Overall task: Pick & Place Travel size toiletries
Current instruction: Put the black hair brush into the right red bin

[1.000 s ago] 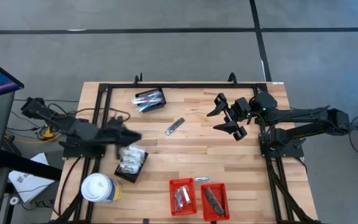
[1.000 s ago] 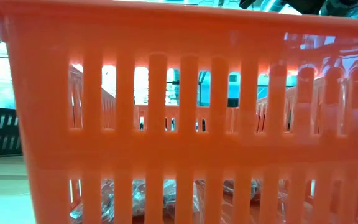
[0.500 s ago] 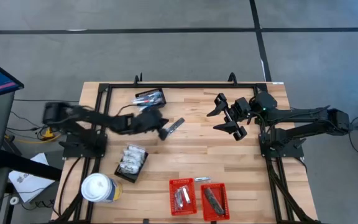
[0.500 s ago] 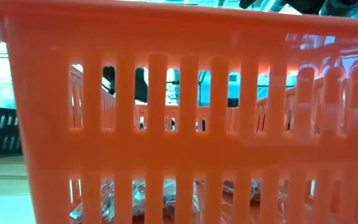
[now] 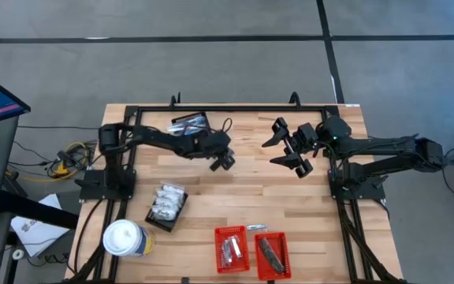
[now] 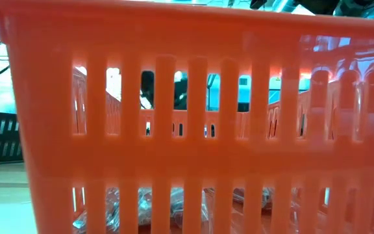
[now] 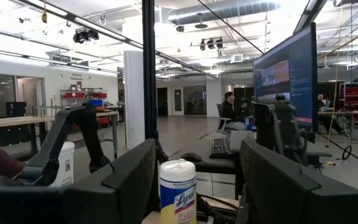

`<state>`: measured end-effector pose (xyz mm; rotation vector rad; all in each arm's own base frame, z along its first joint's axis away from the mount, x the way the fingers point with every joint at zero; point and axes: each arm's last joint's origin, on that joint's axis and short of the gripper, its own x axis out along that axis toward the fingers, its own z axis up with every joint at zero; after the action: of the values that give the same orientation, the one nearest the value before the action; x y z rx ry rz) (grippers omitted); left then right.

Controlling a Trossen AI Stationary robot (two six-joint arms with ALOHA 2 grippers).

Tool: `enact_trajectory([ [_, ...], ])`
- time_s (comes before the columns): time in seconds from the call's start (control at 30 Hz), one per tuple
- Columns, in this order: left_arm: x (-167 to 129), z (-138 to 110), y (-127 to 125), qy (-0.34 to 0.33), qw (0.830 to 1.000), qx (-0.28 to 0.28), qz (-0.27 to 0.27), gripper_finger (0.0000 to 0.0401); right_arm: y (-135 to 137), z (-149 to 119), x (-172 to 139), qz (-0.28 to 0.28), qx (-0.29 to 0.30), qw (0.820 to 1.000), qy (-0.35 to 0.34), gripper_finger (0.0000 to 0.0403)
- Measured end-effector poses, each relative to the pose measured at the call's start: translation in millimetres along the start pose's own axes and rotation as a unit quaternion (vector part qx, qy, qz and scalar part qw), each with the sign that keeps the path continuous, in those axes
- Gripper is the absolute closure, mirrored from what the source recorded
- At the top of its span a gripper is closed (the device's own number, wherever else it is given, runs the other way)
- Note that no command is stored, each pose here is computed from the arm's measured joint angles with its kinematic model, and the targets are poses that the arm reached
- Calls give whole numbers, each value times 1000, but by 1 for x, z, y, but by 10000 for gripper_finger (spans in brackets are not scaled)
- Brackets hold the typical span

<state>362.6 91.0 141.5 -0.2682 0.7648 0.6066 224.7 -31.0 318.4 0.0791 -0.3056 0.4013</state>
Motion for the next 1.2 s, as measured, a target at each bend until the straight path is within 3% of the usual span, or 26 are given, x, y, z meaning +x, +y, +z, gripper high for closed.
enact_trajectory([
  [0.13,17,-7,11,34,999,-6,15,401,0,0,0,0,1,1000,1,173],
  [0.27,24,-12,11,50,999,-3,-10,401,0,0,0,0,1,1000,1,173],
  [0.57,17,-22,-18,57,995,53,-58,401,-3,-1,-1,-7,2,1000,5,173],
  [0.77,-7,-17,-38,34,991,93,-90,401,-3,-1,-1,-7,2,1000,6,173],
  [0.97,-44,-10,-44,14,992,116,-50,401,-3,-2,-1,-8,5,1000,9,173],
  [1.2,-47,-47,-29,57,992,105,-35,401,-3,-2,-1,-8,6,1000,10,173],
])
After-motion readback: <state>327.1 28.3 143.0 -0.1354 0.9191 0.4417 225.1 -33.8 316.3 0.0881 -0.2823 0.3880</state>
